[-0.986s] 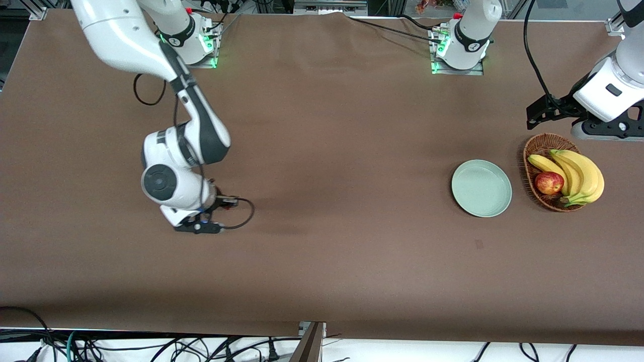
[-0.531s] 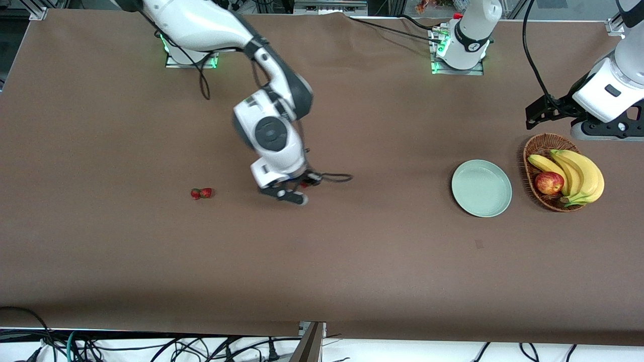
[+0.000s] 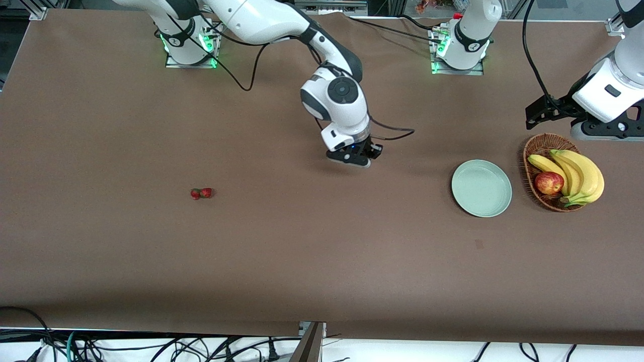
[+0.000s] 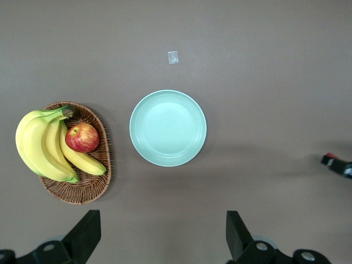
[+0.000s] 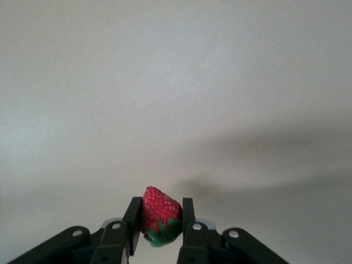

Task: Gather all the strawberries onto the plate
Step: 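Carry the strawberry toward the table middle with the right gripper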

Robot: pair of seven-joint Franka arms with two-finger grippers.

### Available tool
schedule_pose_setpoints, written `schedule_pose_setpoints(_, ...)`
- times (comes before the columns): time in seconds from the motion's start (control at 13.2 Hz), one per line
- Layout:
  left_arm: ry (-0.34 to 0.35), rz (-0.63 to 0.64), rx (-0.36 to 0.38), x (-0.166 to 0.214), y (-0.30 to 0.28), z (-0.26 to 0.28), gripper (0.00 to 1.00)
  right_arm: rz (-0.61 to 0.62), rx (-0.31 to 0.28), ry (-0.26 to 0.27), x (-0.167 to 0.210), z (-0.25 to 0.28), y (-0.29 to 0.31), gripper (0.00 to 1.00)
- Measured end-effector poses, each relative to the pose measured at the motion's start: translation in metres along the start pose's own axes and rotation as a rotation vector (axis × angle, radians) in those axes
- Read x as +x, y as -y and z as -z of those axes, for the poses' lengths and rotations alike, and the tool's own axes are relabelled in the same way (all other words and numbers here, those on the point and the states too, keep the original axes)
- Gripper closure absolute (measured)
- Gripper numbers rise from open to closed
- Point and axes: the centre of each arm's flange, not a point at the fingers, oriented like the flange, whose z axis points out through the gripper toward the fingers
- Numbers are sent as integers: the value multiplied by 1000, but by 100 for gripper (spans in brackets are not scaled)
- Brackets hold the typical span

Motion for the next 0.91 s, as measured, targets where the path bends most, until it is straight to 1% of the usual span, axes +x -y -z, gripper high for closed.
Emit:
schedule_pose_setpoints(0.15,2,1,0,0,0,0,0,17,-1,-26,-14,-20,-1,67)
schedule_pose_setpoints(0.38,3,1,0,0,0,0,0,19,-11,-45,-8,-32,-6,66)
schedule_pose_setpoints(0.45,3,2,0,0,0,0,0,27,-17,-56,-5,-34,-8,64)
schedule_pose_setpoints(0.68,12,4,0,1,1,-3,0,51,-36,-75,-3,-42,-13,36)
schedule_pose_setpoints(0.76,26,2,1,1,0,-7,0,52,-36,-78,-2,-43,-13,35)
schedule_pose_setpoints(0.83,44,-1,2,2,-2,-12,0,51,-32,-83,0,-41,-12,30)
schedule_pose_setpoints(0.91,76,-6,-3,4,-5,-21,0,49,-23,-91,4,-36,-9,30)
